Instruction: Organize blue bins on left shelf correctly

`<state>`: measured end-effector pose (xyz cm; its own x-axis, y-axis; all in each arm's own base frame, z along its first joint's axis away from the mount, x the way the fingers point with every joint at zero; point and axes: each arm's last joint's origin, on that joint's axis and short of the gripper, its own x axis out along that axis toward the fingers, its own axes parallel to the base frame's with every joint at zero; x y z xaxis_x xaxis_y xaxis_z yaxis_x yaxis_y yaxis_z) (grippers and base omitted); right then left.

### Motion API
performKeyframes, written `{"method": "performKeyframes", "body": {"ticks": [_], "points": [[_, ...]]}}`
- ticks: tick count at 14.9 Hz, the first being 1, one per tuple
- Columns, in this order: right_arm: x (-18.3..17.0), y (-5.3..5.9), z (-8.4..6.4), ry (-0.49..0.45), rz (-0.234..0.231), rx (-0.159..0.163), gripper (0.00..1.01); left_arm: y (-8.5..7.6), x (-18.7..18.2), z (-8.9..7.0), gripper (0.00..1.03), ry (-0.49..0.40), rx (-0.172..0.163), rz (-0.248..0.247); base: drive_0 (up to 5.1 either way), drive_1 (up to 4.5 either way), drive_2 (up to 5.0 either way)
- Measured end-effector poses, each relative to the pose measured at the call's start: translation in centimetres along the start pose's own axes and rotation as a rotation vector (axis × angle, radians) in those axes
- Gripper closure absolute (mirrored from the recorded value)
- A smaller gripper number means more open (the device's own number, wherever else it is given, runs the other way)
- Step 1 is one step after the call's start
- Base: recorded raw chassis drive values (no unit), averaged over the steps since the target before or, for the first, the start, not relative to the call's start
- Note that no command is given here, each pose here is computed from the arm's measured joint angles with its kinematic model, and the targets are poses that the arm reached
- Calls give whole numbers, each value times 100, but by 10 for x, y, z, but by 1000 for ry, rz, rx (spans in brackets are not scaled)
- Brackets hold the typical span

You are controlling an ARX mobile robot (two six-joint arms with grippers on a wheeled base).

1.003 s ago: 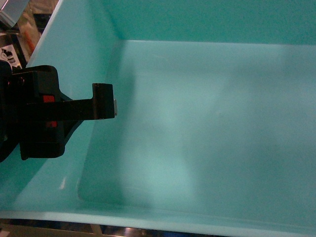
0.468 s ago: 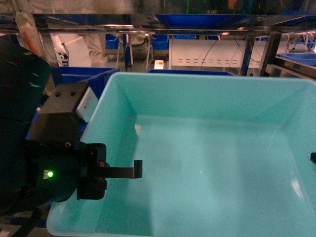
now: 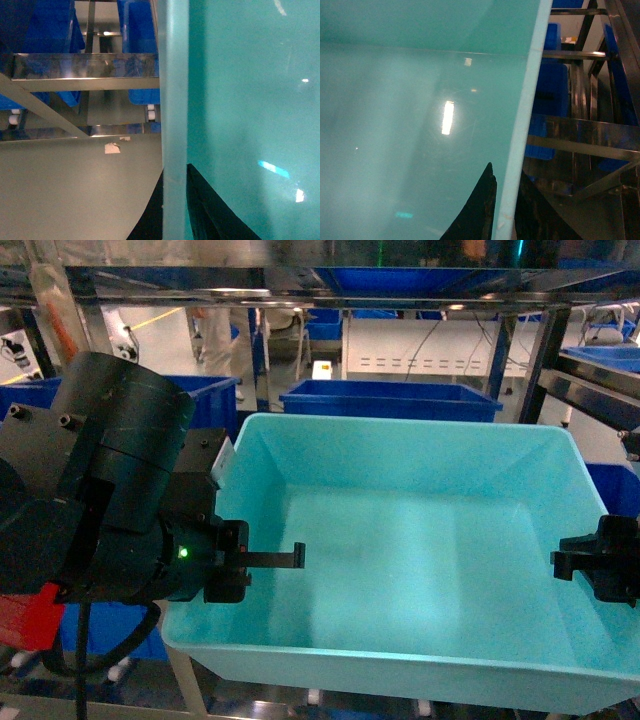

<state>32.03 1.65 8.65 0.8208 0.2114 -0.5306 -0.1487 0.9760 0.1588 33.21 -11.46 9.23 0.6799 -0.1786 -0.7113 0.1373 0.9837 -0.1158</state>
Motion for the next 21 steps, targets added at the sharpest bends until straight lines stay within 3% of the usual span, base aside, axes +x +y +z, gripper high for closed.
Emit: {"method": "performKeyframes", "body": {"ticks": [8, 15, 21], "points": [[0, 2, 0, 0, 0, -4, 93, 0, 0, 0, 97, 2, 5, 2, 2, 87, -83], [1, 2, 2, -8, -1, -6, 93, 0, 0, 2, 97, -4, 5, 0, -6, 420, -432], [8, 0, 0, 32, -1, -9, 93, -1, 6, 2, 97, 28, 8, 6, 0, 0, 0]]}}
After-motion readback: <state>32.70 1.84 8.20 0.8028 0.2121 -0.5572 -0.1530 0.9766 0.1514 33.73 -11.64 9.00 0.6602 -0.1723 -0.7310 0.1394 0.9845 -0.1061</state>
